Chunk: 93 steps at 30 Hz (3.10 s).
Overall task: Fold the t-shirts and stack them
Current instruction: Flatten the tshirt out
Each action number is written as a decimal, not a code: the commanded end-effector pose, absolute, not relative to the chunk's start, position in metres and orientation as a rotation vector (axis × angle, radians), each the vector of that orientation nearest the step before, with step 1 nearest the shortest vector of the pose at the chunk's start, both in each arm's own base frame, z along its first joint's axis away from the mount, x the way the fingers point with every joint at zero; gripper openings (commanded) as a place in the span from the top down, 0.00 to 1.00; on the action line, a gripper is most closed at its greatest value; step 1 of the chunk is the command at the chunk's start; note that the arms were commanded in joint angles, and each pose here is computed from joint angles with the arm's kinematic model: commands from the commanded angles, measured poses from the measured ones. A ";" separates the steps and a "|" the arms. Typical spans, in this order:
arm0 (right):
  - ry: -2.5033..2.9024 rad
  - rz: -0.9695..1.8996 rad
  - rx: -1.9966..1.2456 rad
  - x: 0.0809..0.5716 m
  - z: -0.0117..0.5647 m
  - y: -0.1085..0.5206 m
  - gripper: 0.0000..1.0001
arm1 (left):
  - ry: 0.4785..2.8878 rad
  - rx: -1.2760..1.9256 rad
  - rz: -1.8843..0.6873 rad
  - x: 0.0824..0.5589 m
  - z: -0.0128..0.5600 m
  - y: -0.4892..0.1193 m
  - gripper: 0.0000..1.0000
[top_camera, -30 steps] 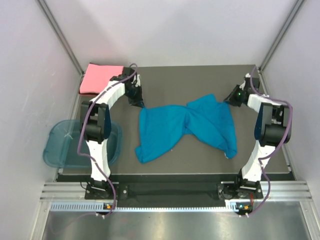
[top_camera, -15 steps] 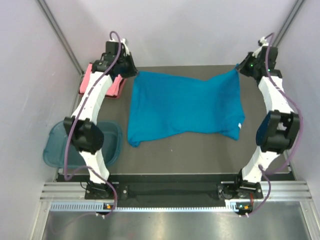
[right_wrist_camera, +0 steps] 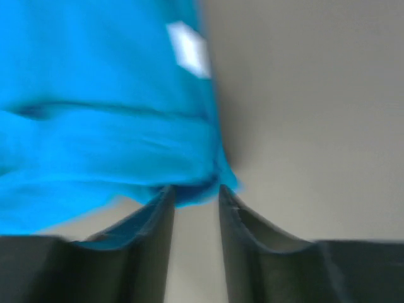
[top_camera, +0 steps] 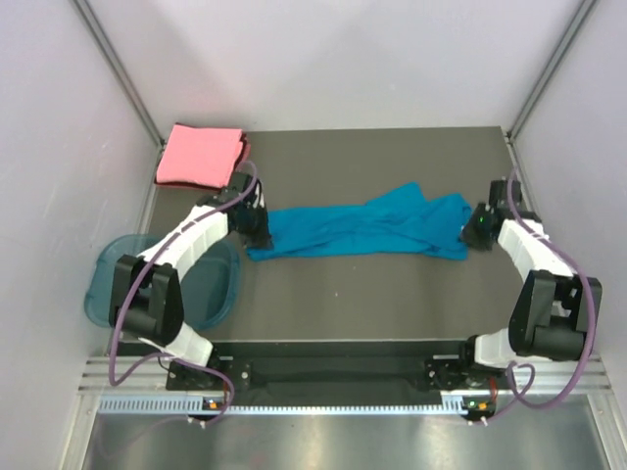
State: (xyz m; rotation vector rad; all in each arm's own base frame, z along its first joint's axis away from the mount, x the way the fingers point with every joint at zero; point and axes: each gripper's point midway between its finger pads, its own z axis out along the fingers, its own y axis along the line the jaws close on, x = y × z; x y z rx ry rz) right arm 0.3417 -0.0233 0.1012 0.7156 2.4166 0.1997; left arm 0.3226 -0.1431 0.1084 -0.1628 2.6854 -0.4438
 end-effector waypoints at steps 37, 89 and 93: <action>2.516 0.196 0.530 0.403 0.117 0.003 0.56 | 2.625 -0.058 -0.530 0.319 0.112 -0.169 1.00; 2.547 0.121 0.827 0.333 0.041 -0.032 0.70 | 2.636 -0.047 -0.506 0.302 0.104 -0.171 1.00; 2.549 0.138 0.829 0.334 0.038 -0.028 0.71 | 2.634 -0.048 -0.517 0.301 0.104 -0.174 1.00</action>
